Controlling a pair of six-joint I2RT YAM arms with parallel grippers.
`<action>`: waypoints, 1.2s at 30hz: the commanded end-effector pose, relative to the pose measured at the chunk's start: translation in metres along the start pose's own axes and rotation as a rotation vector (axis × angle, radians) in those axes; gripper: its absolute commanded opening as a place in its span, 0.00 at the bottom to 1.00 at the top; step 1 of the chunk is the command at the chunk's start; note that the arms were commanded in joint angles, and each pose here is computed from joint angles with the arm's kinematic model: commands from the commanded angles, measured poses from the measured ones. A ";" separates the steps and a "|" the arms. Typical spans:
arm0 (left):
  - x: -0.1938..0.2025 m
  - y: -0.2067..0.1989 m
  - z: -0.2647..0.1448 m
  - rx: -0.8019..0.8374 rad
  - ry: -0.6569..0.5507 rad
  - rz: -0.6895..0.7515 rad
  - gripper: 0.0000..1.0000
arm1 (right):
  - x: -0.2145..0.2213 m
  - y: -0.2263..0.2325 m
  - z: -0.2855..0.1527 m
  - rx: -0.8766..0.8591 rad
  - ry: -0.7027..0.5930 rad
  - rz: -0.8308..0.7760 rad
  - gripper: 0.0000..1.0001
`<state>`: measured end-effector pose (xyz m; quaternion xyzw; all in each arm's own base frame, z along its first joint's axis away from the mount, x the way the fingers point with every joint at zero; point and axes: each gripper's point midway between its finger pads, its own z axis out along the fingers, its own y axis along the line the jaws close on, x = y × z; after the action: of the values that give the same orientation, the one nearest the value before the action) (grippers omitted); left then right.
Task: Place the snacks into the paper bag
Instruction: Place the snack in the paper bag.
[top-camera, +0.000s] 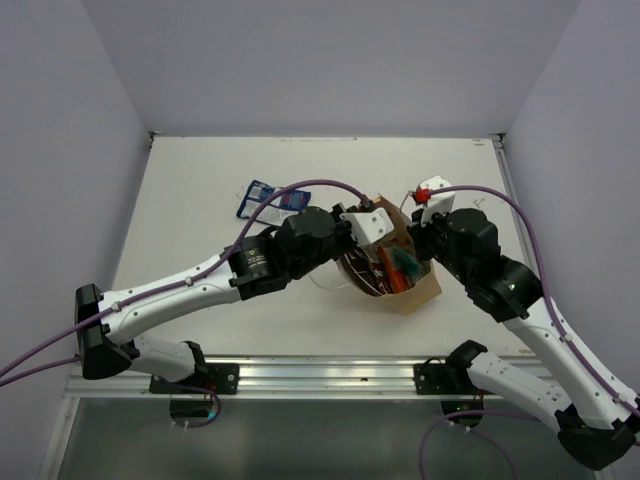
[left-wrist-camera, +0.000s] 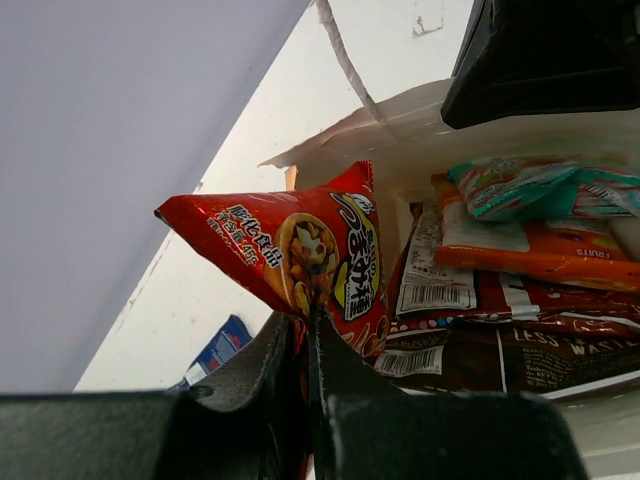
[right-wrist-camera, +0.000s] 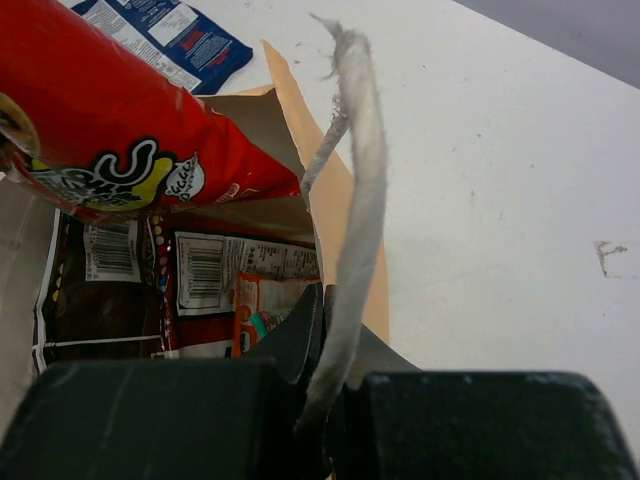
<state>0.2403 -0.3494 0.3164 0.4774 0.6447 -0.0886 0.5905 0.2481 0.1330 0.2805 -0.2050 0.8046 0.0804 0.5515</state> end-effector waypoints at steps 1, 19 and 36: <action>-0.019 0.010 0.008 -0.060 -0.066 0.021 0.00 | -0.015 0.003 -0.005 -0.021 -0.060 0.015 0.00; 0.018 -0.022 0.068 -0.053 0.008 0.076 0.00 | -0.019 0.011 -0.007 -0.064 -0.079 0.021 0.00; 0.055 -0.028 0.092 0.049 -0.016 -0.109 0.20 | -0.014 0.014 -0.003 -0.076 -0.073 0.018 0.00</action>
<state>0.2859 -0.3947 0.2250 0.4817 0.6621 -0.0932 0.5666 0.2452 0.1352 0.2793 -0.1999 0.8042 0.0955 0.5516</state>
